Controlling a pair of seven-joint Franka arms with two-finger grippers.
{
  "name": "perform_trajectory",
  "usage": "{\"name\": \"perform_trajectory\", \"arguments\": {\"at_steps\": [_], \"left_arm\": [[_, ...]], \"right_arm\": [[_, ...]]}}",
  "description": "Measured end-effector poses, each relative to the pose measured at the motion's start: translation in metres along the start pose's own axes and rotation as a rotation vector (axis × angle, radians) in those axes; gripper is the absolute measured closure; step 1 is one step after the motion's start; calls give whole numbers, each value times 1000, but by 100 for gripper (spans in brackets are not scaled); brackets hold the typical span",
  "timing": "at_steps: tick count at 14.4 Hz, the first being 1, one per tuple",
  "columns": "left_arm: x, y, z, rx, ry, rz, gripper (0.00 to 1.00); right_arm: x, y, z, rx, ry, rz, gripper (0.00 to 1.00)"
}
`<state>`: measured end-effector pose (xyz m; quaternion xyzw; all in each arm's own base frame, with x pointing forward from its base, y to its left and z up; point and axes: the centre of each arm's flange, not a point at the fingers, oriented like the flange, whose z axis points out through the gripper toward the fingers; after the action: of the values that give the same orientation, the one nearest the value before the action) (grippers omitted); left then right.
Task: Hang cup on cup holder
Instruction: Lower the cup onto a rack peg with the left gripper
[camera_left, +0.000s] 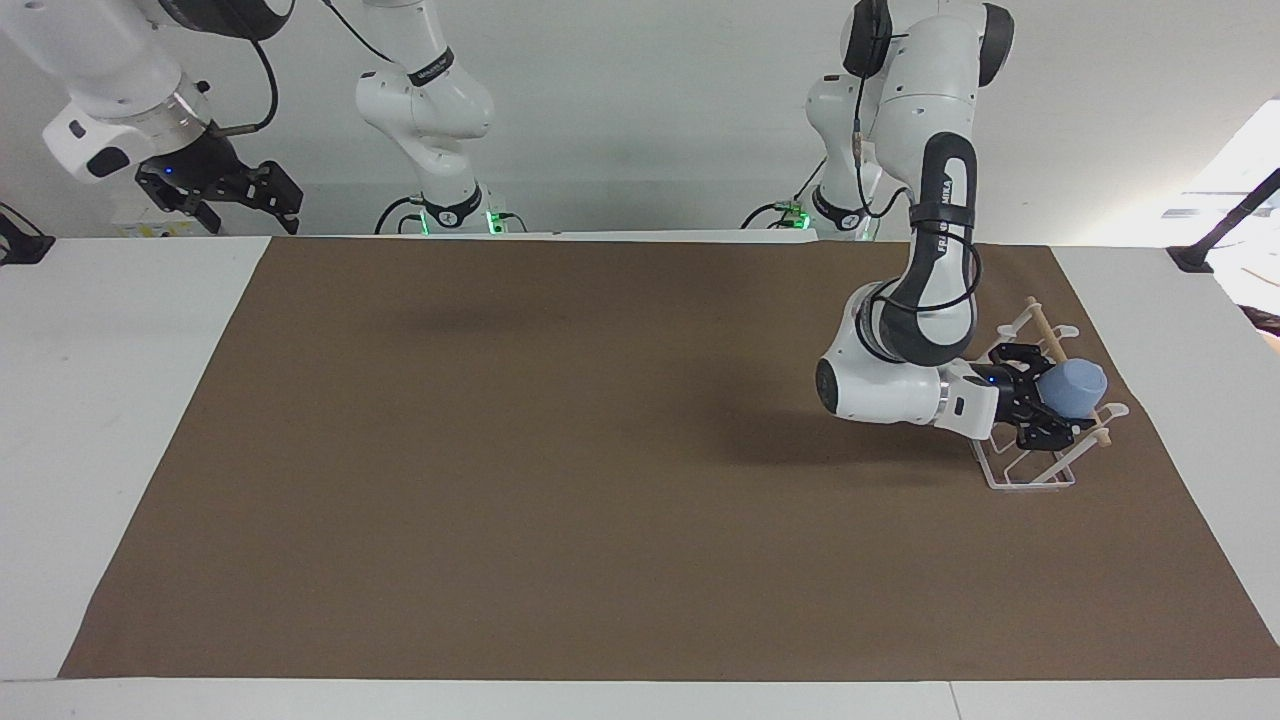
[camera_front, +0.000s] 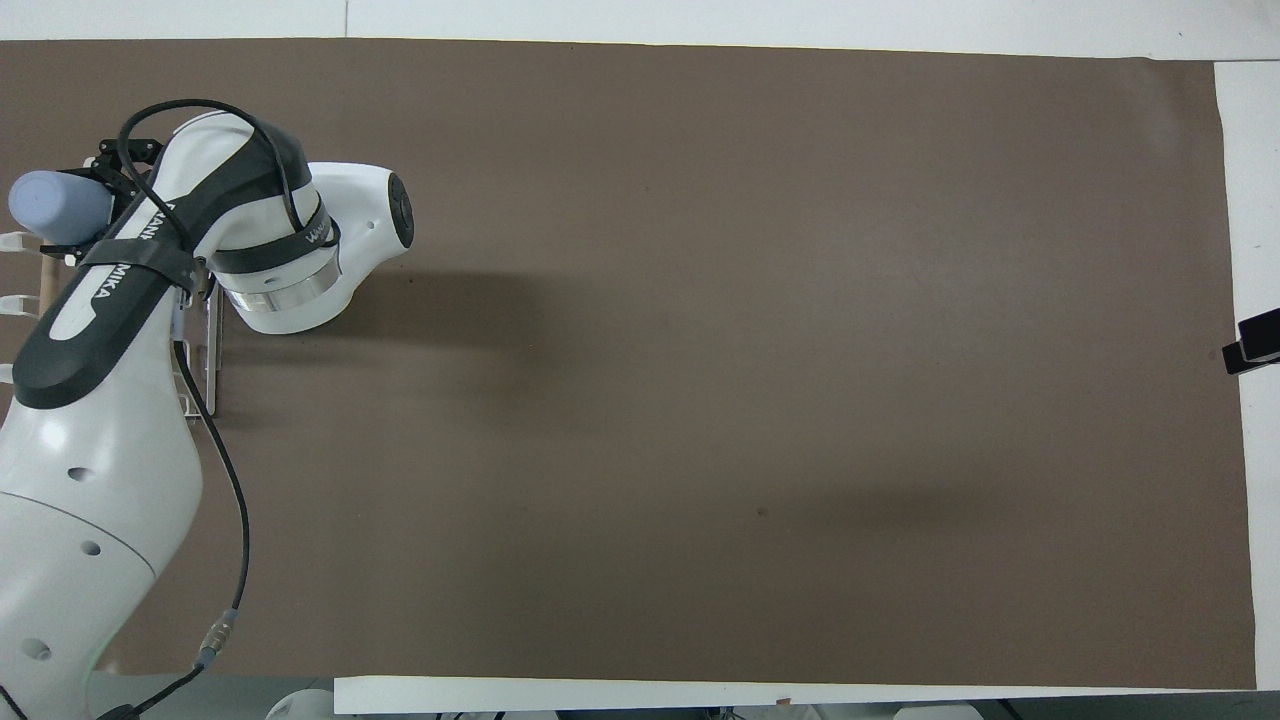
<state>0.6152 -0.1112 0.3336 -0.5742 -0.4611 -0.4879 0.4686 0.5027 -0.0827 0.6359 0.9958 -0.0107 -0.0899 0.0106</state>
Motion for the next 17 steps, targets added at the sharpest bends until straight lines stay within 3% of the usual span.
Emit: {"name": "perform_trajectory", "arguments": {"at_steps": [9, 11, 13, 15, 17], "left_arm": [[-72, 4, 12, -14, -1, 1, 21], [-75, 5, 12, -14, 0, -6, 21], [-72, 6, 12, -14, -2, -16, 18], [-69, 8, 11, -15, -3, -25, 3], [-67, 9, 11, -16, -4, -30, 0]], "right_arm": [[0, -9, -2, -4, 4, -16, 0], [0, -9, -2, -4, 4, -16, 0], [0, -9, -2, -4, 4, -16, 0], [0, -9, -2, -4, 4, -16, 0], [0, -9, -2, -4, 4, -16, 0]]}}
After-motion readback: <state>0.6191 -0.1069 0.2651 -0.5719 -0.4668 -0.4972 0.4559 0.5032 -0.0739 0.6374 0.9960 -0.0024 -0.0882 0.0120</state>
